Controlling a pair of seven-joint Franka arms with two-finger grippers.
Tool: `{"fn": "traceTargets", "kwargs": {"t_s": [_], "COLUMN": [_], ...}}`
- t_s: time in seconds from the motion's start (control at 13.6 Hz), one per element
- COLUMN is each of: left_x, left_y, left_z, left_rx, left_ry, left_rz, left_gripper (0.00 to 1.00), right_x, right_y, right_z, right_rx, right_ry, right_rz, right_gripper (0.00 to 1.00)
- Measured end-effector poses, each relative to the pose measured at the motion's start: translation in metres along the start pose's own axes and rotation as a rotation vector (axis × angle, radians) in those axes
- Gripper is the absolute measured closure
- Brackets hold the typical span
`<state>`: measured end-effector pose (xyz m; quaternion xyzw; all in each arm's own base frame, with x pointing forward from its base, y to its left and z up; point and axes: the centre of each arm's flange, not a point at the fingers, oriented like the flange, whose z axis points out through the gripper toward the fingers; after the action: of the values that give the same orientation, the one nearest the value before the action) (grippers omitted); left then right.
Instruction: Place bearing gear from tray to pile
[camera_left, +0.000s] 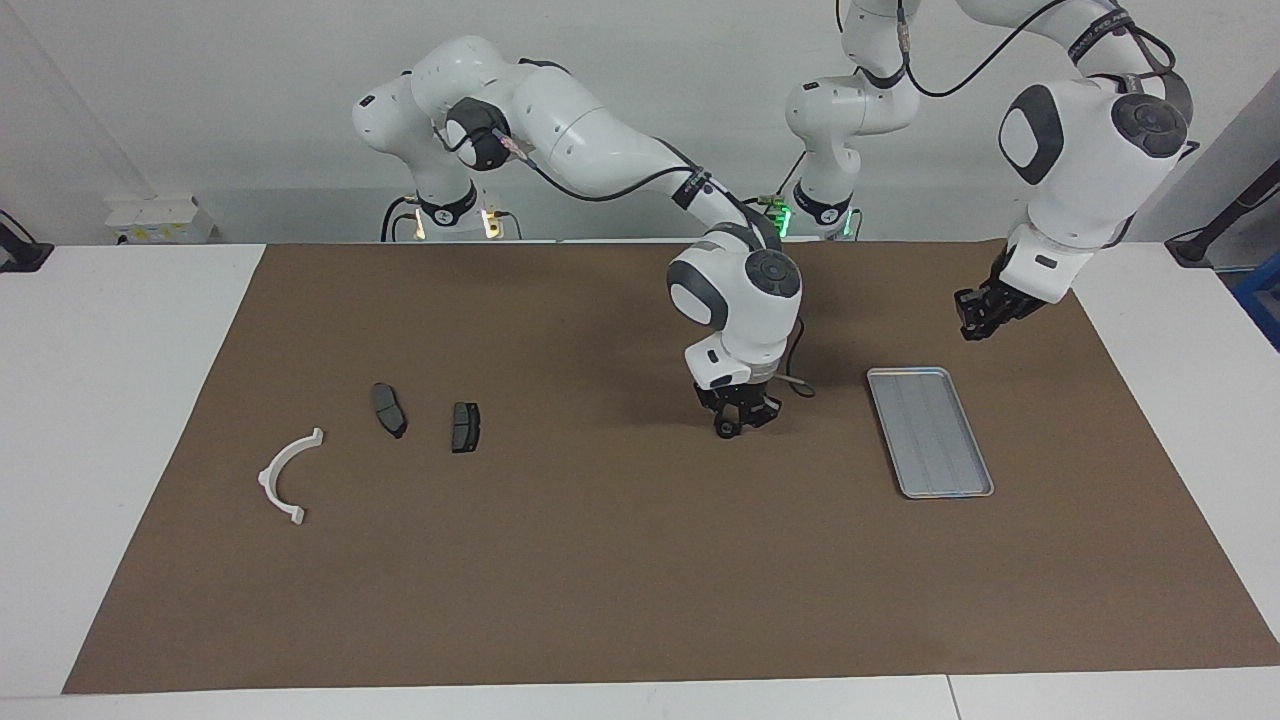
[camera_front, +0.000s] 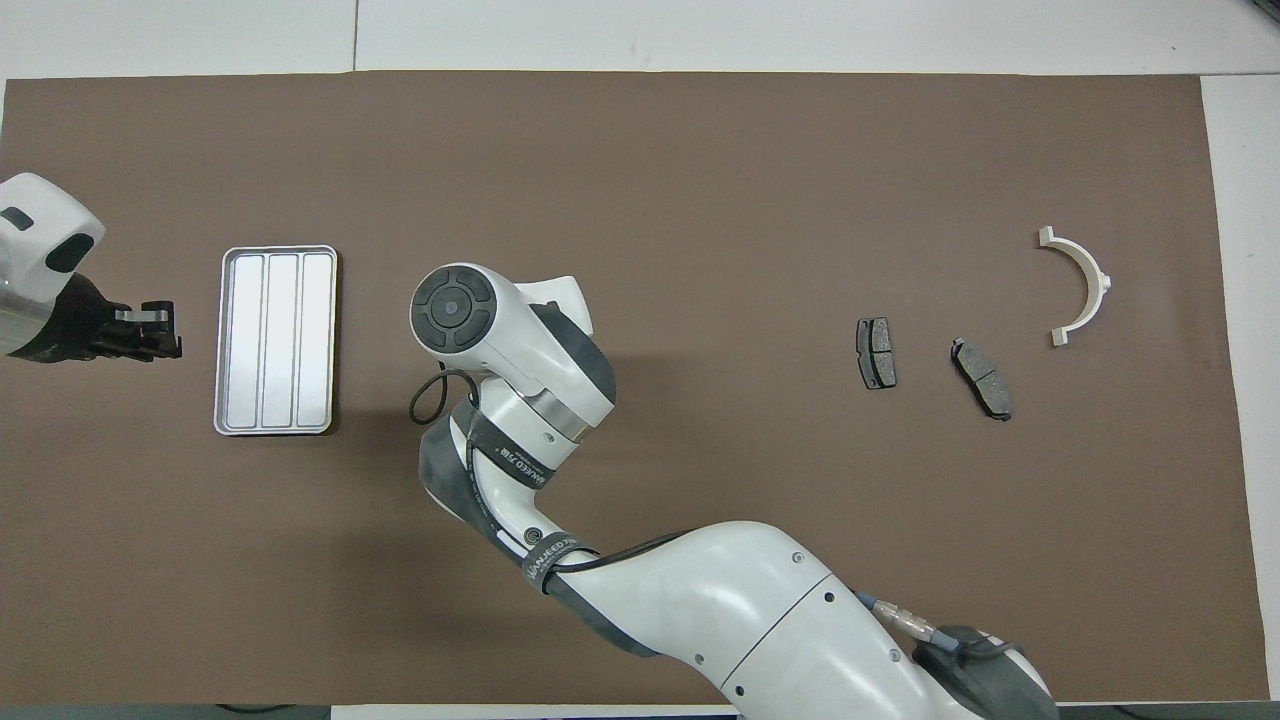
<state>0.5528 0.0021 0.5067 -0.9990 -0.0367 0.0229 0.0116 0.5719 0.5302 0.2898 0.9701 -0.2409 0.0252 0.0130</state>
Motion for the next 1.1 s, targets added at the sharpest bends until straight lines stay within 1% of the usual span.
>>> {"fn": "traceTargets", "kwargs": {"t_s": [0.15,0.22,0.29,0.37,0.51,0.66,0.73,0.81,0.96,1.1], "left_x": [0.000,0.000,0.000,0.000,0.000,-0.003,-0.006,-0.010,-0.016,-0.019], "left_y": [0.002,0.002,0.004,0.006,0.022,0.067,0.099,0.132,0.192,0.240], "left_z": [-0.001,-0.002,-0.003,-0.003,-0.004,-0.005,-0.004,0.000,0.017,0.046], "left_rx": [-0.001,-0.001,-0.002,-0.004,-0.024,-0.034,-0.040,-0.049,-0.068,-0.089], "left_ry": [0.003,0.004,0.006,0.007,0.013,0.034,0.050,0.064,0.084,0.096], "left_rz": [-0.010,-0.013,-0.017,-0.027,-0.048,-0.087,-0.118,-0.143,-0.187,-0.211], "left_gripper": [0.77,0.77,0.77,0.77,0.77,0.77,0.77,0.77,0.77,0.77], "right_x": [0.011,0.024,0.043,0.066,0.114,0.169,0.200,0.232,0.290,0.329], "right_y": [0.009,0.018,0.032,0.051,0.109,0.178,0.214,0.251,0.319,0.368], "right_z": [-0.008,-0.028,-0.058,-0.098,-0.177,-0.235,-0.251,-0.259,-0.257,-0.241], "right_rx": [-0.049,-0.072,-0.087,-0.095,-0.106,-0.097,-0.085,-0.073,-0.050,-0.032], "right_ry": [-0.006,-0.012,-0.021,-0.032,-0.069,-0.102,-0.117,-0.129,-0.151,-0.165], "right_rz": [0.007,-0.003,-0.026,-0.058,-0.157,-0.292,-0.359,-0.424,-0.547,-0.629], "right_gripper": [0.66,0.66,0.66,0.66,0.66,0.66,0.66,0.66,0.66,0.66]}}
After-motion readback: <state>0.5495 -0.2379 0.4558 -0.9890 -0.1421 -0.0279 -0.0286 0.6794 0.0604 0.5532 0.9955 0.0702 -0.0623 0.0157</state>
